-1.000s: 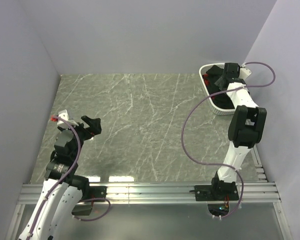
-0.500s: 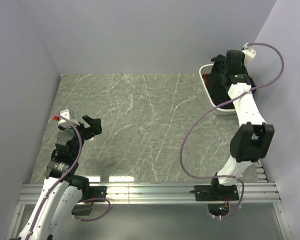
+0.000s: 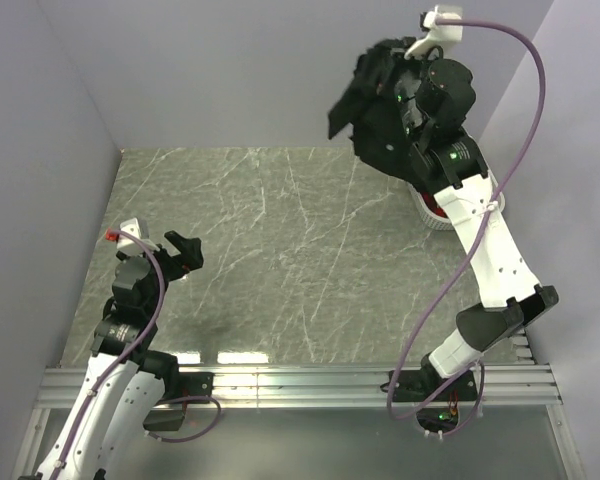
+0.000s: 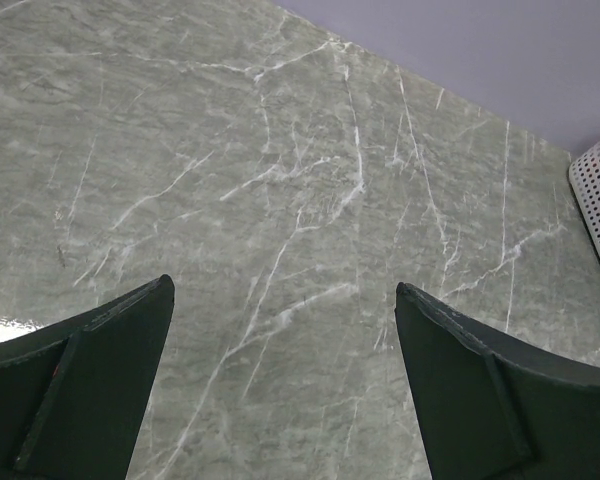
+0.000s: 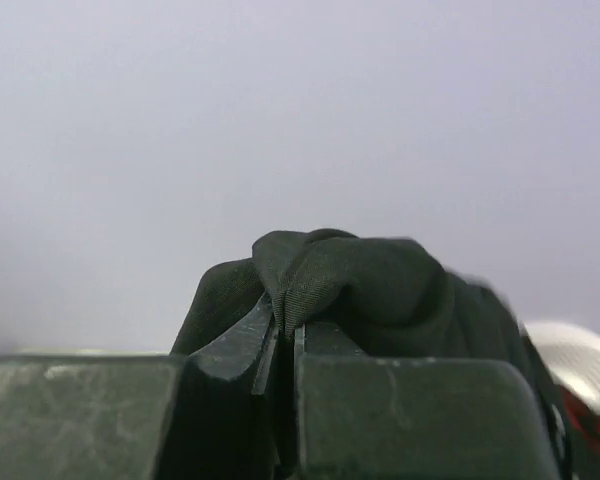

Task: Fold and stack the long sleeve shirts
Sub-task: Move the shirt to the center of the board, then flatten the shirt out

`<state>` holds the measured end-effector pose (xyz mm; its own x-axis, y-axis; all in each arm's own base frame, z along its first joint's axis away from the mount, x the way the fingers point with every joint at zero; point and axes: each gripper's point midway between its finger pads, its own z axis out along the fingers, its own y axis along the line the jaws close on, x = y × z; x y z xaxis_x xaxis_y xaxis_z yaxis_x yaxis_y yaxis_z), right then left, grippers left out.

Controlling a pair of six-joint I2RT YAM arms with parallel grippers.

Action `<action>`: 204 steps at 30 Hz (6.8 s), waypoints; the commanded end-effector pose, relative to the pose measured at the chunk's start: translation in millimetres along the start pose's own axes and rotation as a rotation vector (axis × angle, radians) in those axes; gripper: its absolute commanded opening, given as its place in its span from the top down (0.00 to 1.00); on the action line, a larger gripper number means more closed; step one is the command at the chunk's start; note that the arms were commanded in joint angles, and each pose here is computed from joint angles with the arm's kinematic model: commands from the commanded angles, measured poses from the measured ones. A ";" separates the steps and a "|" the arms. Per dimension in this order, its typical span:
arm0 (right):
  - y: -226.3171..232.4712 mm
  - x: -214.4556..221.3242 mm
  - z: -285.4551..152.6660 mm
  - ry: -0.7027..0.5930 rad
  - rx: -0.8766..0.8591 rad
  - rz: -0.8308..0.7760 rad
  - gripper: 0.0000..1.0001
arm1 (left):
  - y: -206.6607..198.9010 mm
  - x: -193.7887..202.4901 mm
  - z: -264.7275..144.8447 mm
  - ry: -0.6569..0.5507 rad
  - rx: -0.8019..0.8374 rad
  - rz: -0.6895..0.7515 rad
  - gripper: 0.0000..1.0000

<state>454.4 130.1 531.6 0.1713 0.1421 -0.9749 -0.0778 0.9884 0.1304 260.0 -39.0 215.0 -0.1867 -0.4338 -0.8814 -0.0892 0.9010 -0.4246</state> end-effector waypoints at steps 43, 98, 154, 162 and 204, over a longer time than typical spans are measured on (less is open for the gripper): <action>-54.4 287.8 -138.3 0.668 0.229 0.282 0.22 | -46.7 19.8 37.2 0.245 0.095 -0.101 0.01; 7.1 342.0 -163.8 0.733 0.315 0.195 1.00 | -148.5 172.7 283.0 0.630 0.188 -0.139 0.77; 91.9 386.4 -188.5 1.001 -0.129 0.322 0.29 | 24.4 -111.6 268.2 0.085 -0.279 -0.135 0.29; 105.6 395.3 -183.9 1.014 -0.148 0.386 0.29 | 15.4 -28.9 185.9 0.270 -0.255 -0.299 0.05; 112.8 418.2 -179.6 1.002 -0.165 0.435 0.39 | 24.3 184.2 56.8 0.643 -0.375 -0.367 1.00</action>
<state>337.4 282.6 103.8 -0.7769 0.2796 -0.5642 -0.0631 0.8569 0.5116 266.6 -101.4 19.5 -0.6011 -0.7400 -0.3018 -0.5788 0.6635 -0.4741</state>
